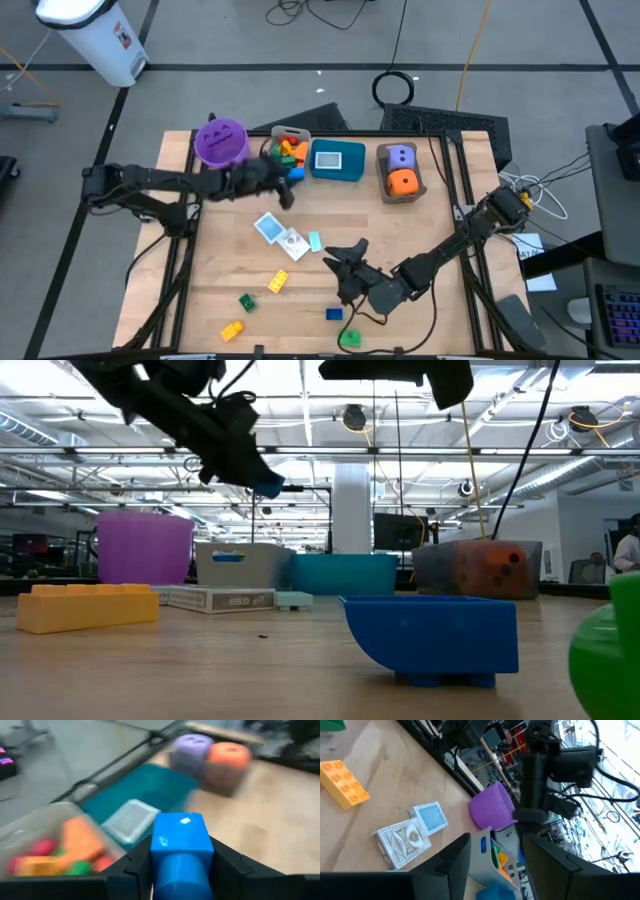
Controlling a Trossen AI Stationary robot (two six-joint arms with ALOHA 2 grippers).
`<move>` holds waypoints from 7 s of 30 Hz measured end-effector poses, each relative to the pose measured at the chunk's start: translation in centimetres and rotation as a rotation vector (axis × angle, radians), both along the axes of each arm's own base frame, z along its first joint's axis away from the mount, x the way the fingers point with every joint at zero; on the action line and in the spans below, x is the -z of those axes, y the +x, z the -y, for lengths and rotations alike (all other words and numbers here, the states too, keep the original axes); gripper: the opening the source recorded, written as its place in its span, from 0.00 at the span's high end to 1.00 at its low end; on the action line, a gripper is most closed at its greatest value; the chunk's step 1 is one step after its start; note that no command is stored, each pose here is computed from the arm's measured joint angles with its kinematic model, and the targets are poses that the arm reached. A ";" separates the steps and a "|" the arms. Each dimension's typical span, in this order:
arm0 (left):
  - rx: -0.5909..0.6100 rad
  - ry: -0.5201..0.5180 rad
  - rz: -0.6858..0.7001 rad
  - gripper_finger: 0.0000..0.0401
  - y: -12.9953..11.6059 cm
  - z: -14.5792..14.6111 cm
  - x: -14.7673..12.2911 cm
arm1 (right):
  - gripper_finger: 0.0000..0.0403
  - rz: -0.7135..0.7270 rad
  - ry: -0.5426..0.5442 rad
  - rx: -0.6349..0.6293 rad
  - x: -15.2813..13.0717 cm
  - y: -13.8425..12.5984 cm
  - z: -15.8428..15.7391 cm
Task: Pick & Place Toys
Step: Put the blue game piece into the gray bin, then put the dark green game piece into the gray bin
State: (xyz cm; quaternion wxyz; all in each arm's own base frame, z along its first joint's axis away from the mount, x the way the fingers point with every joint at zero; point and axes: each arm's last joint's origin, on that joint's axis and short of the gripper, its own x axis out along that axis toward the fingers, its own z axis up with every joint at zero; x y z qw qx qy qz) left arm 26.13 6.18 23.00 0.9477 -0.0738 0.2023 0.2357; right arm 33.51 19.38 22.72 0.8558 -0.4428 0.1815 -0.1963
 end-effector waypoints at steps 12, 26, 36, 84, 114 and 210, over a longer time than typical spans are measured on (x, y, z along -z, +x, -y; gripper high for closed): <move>-0.289 -0.019 -0.066 0.61 -1.1 -8.3 1.5 | 0.57 0.010 0.026 0.016 0.0 0.4 0.7; -0.464 -0.139 -0.020 0.55 -0.7 -13.0 6.4 | 0.58 0.007 0.049 -0.024 0.1 0.5 0.6; -0.394 -0.175 0.057 0.45 -1.6 -13.6 4.8 | 0.57 -0.010 0.043 -0.022 0.3 0.4 0.7; 0.510 0.030 0.639 0.43 -11.6 8.0 2.5 | 0.59 -0.021 0.413 -0.139 4.0 1.6 5.6; 0.621 -0.171 -0.439 0.43 -7.8 27.8 0.3 | 0.59 0.067 0.460 -0.150 4.8 0.9 5.9; 0.569 0.485 -0.810 0.64 -2.9 15.1 -2.1 | 0.59 0.023 0.358 -0.173 4.8 0.9 6.0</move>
